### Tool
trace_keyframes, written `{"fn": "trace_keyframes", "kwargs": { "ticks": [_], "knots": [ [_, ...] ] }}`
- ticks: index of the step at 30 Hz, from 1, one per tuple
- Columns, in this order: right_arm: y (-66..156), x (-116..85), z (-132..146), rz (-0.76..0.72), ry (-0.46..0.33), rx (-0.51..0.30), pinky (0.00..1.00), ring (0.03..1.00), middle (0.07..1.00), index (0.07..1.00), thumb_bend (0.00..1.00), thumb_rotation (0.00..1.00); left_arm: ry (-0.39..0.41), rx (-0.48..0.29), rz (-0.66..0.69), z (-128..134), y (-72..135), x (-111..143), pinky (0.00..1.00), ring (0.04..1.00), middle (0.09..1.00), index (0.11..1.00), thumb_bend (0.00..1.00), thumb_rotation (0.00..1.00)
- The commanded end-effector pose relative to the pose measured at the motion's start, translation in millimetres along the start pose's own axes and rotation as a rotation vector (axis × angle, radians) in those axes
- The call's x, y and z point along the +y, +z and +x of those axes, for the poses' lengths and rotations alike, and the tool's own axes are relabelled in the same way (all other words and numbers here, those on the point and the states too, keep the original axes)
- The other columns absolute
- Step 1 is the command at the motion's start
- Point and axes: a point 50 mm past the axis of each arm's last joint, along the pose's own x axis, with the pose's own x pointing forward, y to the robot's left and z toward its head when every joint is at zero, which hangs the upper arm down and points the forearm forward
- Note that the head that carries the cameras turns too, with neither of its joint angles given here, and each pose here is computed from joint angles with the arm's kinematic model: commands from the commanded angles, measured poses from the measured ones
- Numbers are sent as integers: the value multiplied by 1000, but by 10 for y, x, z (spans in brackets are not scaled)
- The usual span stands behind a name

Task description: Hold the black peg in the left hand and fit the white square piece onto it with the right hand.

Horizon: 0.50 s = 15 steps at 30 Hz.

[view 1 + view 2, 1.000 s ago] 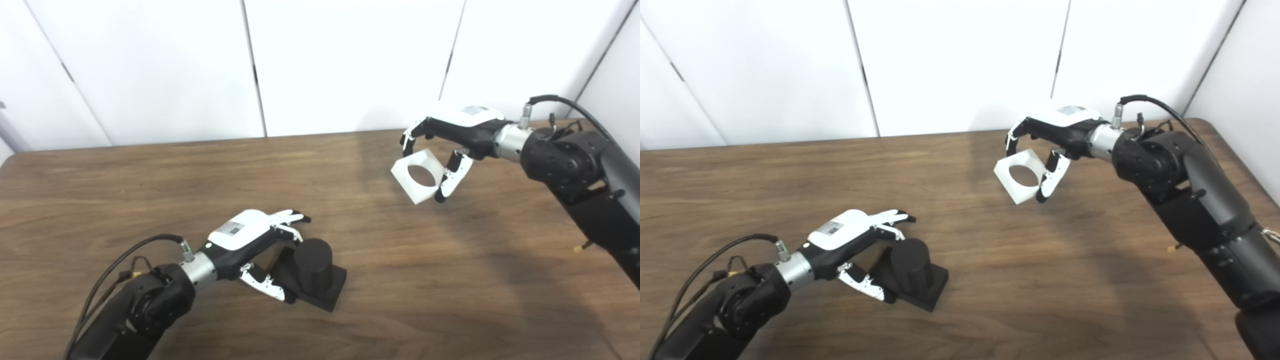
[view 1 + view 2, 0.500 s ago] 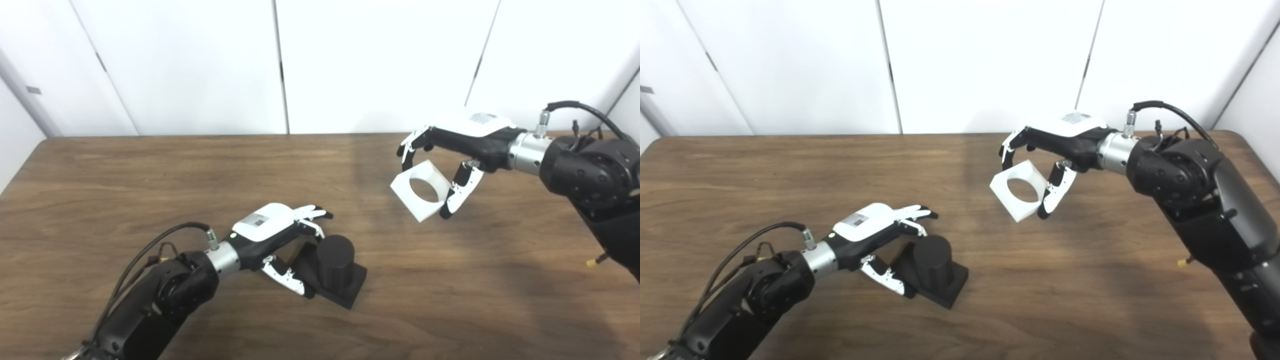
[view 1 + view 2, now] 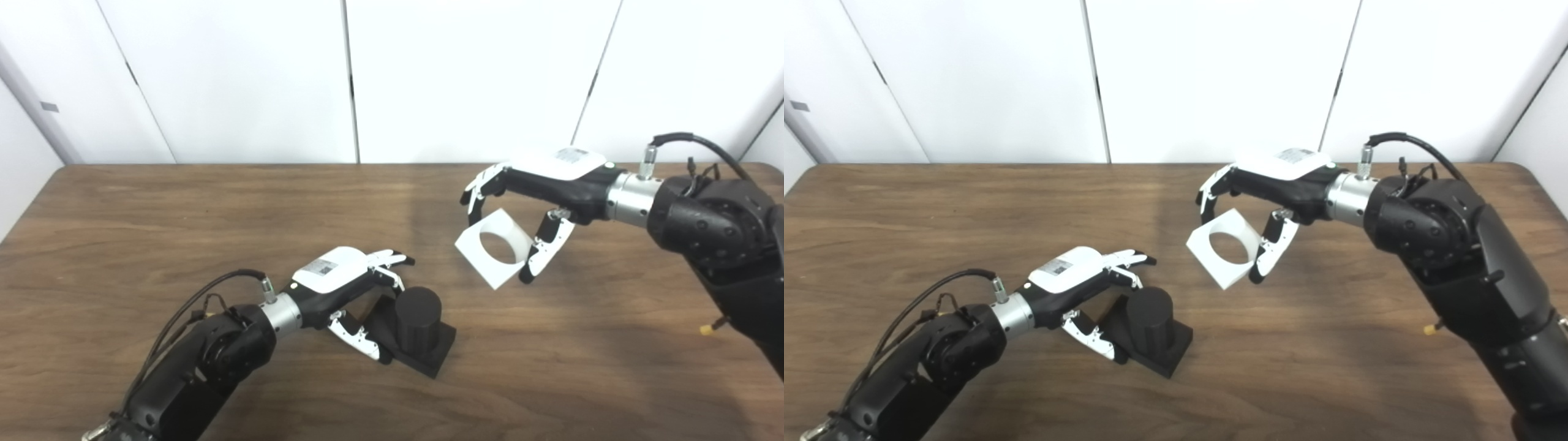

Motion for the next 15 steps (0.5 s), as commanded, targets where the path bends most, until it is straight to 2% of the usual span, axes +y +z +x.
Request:
{"fn": "trace_keyframes", "kwargs": {
  "ticks": [1,15],
  "knots": [
    [126,-269,-18,-56,-65,-35,708,840,792,478,521,128,-154,51,15,7,-6,-262,869,971,951,491,523,69],
    [308,-85,164,-1,-60,-116,732,835,783,477,521,129,-155,47,17,45,10,-248,862,972,955,492,523,70]
  ]
}}
